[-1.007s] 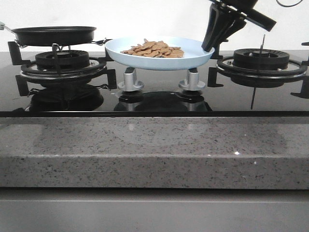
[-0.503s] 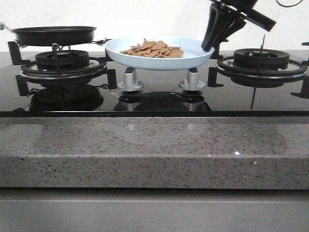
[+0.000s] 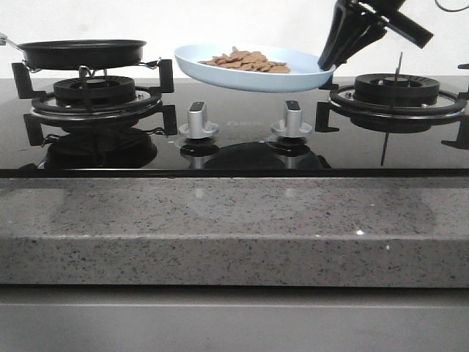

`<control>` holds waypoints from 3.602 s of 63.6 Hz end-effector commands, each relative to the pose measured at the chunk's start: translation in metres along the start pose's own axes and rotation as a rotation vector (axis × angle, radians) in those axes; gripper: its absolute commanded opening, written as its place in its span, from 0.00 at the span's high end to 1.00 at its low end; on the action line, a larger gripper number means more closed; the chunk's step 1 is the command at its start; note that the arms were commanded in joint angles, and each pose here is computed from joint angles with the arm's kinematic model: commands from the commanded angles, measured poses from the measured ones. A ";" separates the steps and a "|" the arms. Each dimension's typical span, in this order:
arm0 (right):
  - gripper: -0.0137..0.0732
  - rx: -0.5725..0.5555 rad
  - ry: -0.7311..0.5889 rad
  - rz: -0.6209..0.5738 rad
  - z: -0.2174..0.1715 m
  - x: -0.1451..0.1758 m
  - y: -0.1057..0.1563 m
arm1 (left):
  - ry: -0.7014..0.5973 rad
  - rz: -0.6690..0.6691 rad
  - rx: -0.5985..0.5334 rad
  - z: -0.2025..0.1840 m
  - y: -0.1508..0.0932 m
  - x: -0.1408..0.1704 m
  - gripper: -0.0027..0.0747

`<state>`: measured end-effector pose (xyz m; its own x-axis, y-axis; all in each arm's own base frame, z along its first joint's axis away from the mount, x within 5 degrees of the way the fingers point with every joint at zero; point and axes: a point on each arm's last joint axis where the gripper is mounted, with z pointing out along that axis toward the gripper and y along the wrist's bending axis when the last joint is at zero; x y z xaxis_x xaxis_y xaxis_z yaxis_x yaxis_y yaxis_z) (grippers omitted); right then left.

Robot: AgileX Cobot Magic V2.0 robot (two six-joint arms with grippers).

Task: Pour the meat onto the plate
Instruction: 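Lower the meat-filled plate back between the knobs with the right gripper, then open the right gripper and raise it away from the plate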

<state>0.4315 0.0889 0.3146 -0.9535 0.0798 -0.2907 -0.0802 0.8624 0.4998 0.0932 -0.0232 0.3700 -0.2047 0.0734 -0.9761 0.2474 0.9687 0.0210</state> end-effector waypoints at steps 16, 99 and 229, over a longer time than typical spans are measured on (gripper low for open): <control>0.91 -0.082 -0.184 -0.004 -0.032 -0.010 0.018 | -0.097 -0.017 -0.004 -0.003 0.001 -0.014 0.99; 0.63 0.005 -0.153 -0.056 -0.006 -0.010 0.018 | -0.114 -0.017 -0.005 -0.004 0.001 -0.016 0.99; 0.91 0.231 -0.850 -0.393 -0.164 0.293 -0.008 | -0.114 -0.019 -0.004 -0.004 0.001 -0.016 0.99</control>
<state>0.1158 0.0267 0.3574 -0.4637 0.0074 -0.8859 -0.2041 0.9722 0.1149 0.0933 -0.0232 0.3704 -0.1998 0.0722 -0.9772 0.2471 0.9688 0.0210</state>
